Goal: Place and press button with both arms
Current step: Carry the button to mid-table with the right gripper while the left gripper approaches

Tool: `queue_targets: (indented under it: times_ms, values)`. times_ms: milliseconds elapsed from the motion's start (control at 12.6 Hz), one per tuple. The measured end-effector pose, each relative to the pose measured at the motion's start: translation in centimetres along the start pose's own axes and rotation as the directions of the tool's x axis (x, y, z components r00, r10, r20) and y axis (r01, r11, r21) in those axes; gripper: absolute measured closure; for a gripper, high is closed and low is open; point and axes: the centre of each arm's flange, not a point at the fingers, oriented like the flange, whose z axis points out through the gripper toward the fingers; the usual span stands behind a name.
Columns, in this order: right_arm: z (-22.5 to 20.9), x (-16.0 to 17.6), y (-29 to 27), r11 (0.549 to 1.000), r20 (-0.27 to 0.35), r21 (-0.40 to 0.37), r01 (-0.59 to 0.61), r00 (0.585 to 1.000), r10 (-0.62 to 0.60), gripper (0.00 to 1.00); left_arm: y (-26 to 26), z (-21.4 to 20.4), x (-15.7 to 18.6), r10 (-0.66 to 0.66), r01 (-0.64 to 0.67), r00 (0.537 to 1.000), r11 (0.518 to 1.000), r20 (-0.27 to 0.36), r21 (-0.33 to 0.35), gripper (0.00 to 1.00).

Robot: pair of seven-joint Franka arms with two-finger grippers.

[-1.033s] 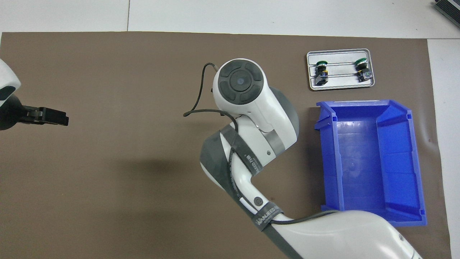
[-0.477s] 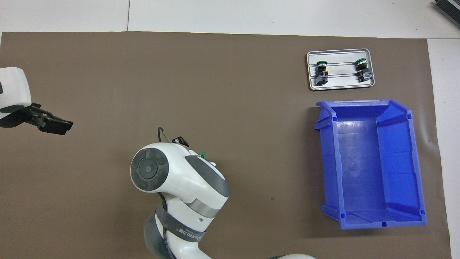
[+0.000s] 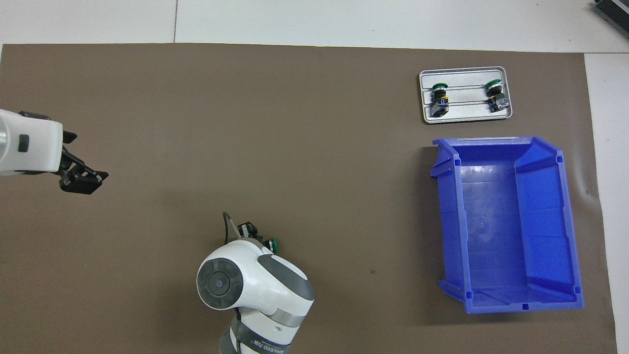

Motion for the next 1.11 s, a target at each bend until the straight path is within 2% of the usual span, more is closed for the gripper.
queue_targets:
  times_ms: [159, 318, 397, 556, 715, 795, 954, 1113]
  values:
    - [-0.4, 0.3, 1.1, 1.000, -0.020, -0.023, -0.001, 1.000, 0.000, 0.61, 1.4, 1.1, 1.2, 0.039, -0.039, 0.999, 0.999, 0.004, -0.011, 0.00]
    - [-0.9, 0.9, 1.0, 0.999, -0.031, -0.032, -0.012, 0.999, 0.011, 0.39, 2.8, 2.9, 2.1, 0.068, -0.068, 0.998, 0.998, 0.005, -0.015, 0.00]
    - [-1.5, 1.3, 0.7, 1.000, -0.028, -0.024, -0.020, 0.999, 0.019, 0.24, 3.4, 3.8, 2.5, 0.083, -0.083, 0.996, 0.996, 0.008, -0.021, 0.00]
    - [-4.2, 3.6, -0.7, 0.999, -0.013, 0.006, -0.036, 0.999, 0.036, 0.00, 4.8, 4.9, 3.6, 0.114, -0.114, 0.993, 0.993, 0.008, -0.027, 0.00]
    - [-8.2, 7.6, -2.1, 1.000, -0.007, 0.022, -0.013, 1.000, 0.013, 0.00, 6.8, 6.4, 4.9, 0.158, -0.157, 0.987, 0.987, 0.018, -0.047, 0.00]
    - [-10.0, 9.5, -2.5, 0.999, 0.003, 0.021, 0.029, 1.000, -0.029, 0.00, 8.3, 7.6, 5.5, 0.185, -0.184, 0.982, 0.981, 0.022, -0.057, 0.04]
    - [-12.5, 12.6, -2.4, 0.977, 0.017, -0.021, 0.211, 0.977, -0.210, 0.00, 12.2, 9.9, 7.3, 0.248, -0.246, 0.968, 0.967, 0.025, -0.073, 0.04]
    - [-14.6, 16.3, -2.7, 0.940, 0.062, -0.039, 0.338, 0.940, -0.335, 0.00, 16.3, 11.4, 9.2, 0.287, -0.284, 0.957, 0.955, 0.026, -0.085, 0.02]
